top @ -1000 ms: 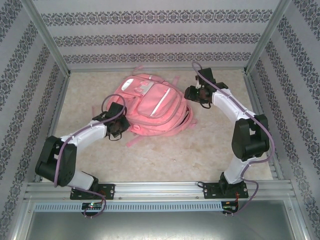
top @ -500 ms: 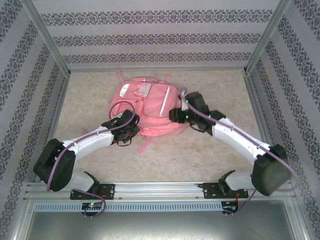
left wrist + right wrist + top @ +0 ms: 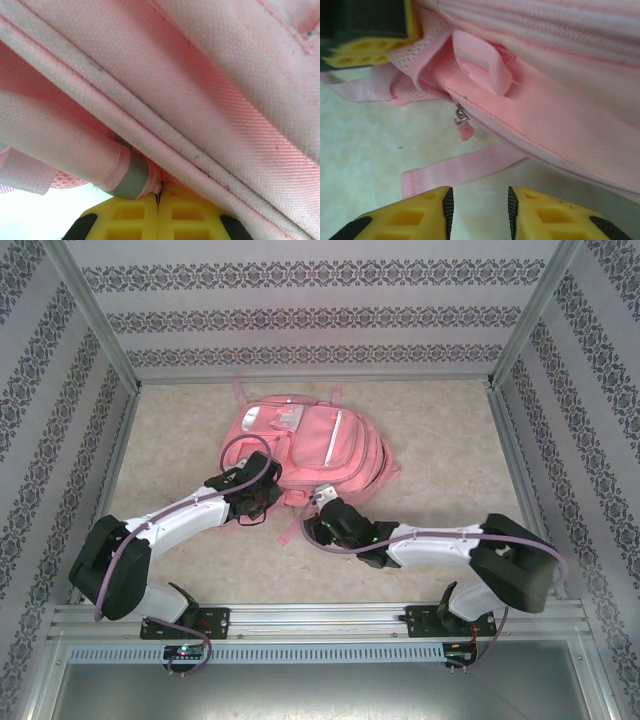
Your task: Pack the student bag
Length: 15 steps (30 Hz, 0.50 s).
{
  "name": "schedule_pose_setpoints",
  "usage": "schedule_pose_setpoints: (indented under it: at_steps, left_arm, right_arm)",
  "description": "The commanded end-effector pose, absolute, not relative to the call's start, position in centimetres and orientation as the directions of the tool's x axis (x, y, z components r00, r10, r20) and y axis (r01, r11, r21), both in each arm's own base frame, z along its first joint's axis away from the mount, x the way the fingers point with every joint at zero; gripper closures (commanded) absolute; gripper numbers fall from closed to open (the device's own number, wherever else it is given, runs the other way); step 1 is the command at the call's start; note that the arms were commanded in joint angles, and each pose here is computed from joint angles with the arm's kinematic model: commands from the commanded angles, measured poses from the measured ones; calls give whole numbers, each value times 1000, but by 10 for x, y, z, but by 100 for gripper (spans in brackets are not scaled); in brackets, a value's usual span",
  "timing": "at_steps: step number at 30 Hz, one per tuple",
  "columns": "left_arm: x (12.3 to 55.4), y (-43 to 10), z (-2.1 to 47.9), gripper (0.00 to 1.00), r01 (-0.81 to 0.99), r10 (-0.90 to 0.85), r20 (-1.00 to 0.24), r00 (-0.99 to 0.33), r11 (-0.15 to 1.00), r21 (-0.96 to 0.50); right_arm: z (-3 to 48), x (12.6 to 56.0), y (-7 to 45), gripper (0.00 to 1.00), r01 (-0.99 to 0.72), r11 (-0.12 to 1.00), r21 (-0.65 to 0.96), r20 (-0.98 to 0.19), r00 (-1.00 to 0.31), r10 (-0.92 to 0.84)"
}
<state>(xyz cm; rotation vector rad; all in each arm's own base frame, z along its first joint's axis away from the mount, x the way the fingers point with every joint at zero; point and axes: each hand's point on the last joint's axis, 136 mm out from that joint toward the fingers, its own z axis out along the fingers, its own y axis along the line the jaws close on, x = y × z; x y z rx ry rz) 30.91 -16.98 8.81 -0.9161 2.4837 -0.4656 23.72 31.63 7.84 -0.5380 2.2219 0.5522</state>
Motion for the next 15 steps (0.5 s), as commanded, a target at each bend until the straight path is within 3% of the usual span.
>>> schedule_pose_setpoints:
  at_steps: [1,15]
  left_arm:
    - [317,-188,108,100,-497,-682,-278,-676,701,-511]
    - [318,-191,105,100,-522,-698,-250,-671,684,-509]
  right_arm:
    - [84,255,329,66,-494,850,181,-825,-546,-142]
    - [63,276,361,62,-458,884,90,-858,-487,-165]
